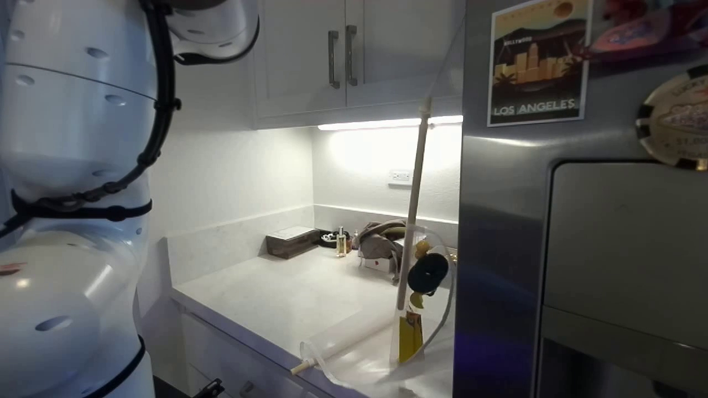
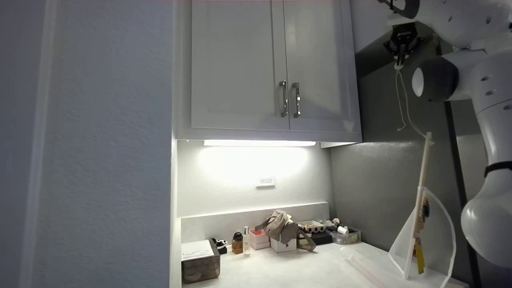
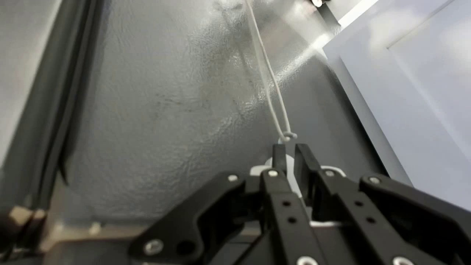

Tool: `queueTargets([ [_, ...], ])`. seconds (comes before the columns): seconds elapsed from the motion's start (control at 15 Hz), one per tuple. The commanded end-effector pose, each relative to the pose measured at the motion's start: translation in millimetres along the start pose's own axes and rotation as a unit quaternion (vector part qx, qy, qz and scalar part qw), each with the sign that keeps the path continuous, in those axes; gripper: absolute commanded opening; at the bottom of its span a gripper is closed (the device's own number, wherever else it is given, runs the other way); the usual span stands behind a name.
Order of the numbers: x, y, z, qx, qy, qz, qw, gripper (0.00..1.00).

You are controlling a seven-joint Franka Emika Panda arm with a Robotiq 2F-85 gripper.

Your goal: Take the bottle on the counter, put it in the kitchen cabinet and close it, then take the blind on the counter and hang it to the wall

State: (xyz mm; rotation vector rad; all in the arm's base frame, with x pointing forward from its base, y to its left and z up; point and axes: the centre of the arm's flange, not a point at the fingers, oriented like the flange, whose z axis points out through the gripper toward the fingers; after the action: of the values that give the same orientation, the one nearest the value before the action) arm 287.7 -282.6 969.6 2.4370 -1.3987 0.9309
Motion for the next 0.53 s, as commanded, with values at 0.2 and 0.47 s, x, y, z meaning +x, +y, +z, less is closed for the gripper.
queueTargets([
  [0.2,71,-8,-17,-0.031,0.001,0.004,0.9995,0.66],
  [0.47,70,-18,-11,-0.025,-0.005,-0.002,0.9997,0.97],
])
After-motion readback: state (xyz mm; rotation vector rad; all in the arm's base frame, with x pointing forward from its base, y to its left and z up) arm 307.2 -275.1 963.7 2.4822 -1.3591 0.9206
